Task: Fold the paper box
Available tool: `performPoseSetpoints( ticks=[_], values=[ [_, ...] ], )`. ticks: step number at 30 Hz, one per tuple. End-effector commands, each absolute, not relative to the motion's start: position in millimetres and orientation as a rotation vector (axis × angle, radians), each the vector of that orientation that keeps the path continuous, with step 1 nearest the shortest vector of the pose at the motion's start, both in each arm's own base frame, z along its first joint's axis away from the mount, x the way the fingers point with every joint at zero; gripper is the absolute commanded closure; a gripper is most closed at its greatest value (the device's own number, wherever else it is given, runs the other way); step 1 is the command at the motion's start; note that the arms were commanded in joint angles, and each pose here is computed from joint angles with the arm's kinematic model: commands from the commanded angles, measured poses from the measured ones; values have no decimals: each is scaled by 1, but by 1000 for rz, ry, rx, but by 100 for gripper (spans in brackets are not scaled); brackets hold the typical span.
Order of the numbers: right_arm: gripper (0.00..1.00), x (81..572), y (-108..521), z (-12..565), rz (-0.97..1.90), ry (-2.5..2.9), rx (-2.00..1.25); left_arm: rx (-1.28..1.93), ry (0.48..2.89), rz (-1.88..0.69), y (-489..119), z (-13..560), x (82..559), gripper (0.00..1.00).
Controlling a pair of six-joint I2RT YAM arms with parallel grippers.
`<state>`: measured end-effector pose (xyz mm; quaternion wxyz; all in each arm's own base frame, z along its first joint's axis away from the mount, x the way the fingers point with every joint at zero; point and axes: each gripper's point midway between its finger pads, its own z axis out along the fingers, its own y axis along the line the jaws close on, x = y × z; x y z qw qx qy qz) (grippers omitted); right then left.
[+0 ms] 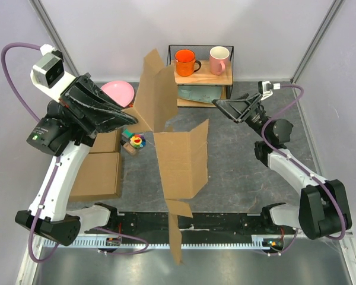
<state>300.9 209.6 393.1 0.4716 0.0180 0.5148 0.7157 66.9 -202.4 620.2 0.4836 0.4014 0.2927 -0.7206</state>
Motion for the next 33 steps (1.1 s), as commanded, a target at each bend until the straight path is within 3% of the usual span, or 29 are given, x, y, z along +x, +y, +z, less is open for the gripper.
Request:
performPoseSetpoints(
  ticks=[1, 3, 14, 20, 33],
  values=[
    [2, 268, 233, 419, 1645, 1143, -254, 1072, 475, -1649, -190, 625, 32, 90],
    [2, 280, 246, 411, 1550, 1176, -291, 1069, 469, -1646, -191, 625, 31, 89],
    [2, 309, 295, 368, 1663, 1195, -301, 1072, 494, -1650, -198, 627, 26, 90],
    [2, 309, 297, 383, 1929, 984, -277, 1081, 515, -1640, -201, 628, 25, 89],
    [2, 298, 291, 420, 1895, 858, -298, 1081, 555, -1629, -203, 624, 27, 89]
  ],
)
